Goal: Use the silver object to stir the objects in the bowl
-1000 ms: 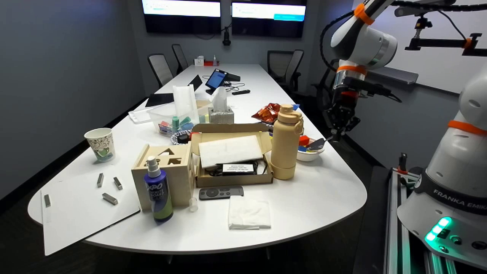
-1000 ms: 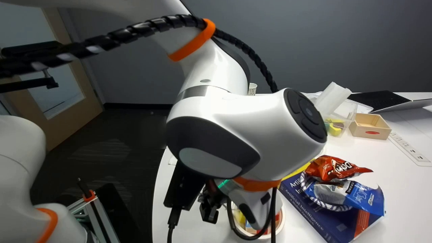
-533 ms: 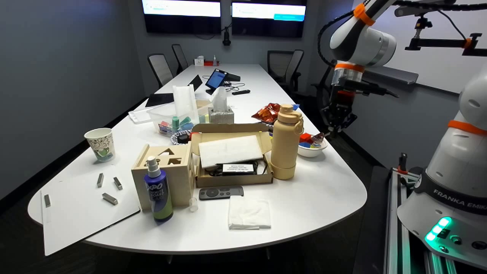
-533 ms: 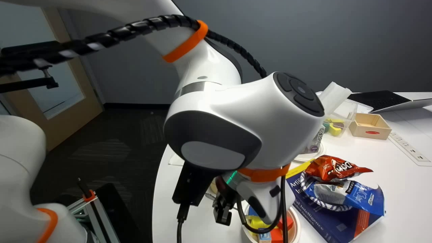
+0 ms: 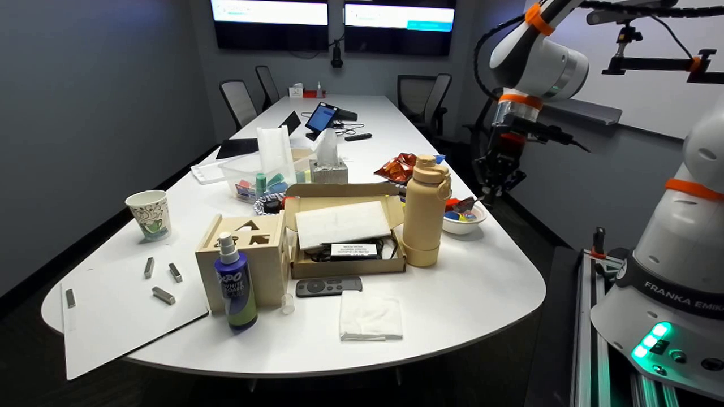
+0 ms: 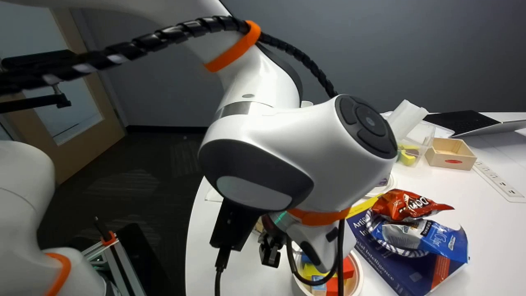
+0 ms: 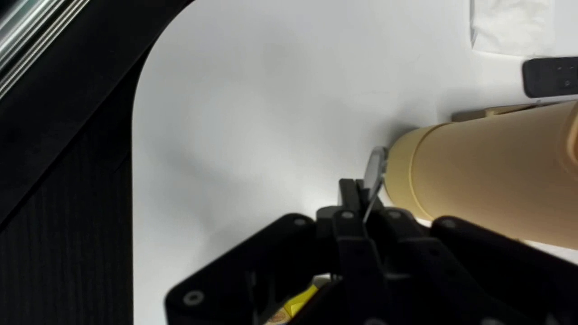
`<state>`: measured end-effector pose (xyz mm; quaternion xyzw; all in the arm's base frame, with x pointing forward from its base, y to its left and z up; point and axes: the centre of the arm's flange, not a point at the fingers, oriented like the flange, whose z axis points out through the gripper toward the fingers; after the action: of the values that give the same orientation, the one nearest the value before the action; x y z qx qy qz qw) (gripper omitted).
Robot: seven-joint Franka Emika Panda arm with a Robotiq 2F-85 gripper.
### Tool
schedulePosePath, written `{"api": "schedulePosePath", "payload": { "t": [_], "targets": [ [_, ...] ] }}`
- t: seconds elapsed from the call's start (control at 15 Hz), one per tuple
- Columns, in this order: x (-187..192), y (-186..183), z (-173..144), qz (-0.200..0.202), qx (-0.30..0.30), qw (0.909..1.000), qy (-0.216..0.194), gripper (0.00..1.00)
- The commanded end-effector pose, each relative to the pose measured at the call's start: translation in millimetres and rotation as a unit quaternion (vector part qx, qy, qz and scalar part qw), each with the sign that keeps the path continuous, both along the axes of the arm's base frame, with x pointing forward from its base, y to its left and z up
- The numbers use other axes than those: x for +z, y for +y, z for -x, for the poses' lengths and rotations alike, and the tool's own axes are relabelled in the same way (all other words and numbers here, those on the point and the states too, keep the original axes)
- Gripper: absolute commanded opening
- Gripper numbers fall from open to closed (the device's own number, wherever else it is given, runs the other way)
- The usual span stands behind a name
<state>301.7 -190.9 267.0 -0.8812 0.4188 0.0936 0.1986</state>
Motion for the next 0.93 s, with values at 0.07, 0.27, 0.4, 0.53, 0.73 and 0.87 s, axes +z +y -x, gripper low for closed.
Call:
{"api": "schedulePosePath", "payload": {
  "t": [0.07, 0.27, 0.4, 0.53, 0.73, 0.87],
  "targets": [
    [-3, 5, 7, -0.042, 0.016, 0.999, 0.009, 0.01],
    [-3, 8, 14, -0.04, 0.033, 0.9978, 0.042, 0.01],
    [-4, 8, 18, -0.029, 0.043, 0.9967, 0.063, 0.01],
    [-4, 7, 20, -0.004, 0.045, 0.9957, 0.081, 0.01],
    [-1, 6, 18, 0.035, 0.046, 0.9934, 0.099, 0.01],
    [-1, 5, 16, 0.056, 0.047, 0.9914, 0.108, 0.01]
  ]
}}
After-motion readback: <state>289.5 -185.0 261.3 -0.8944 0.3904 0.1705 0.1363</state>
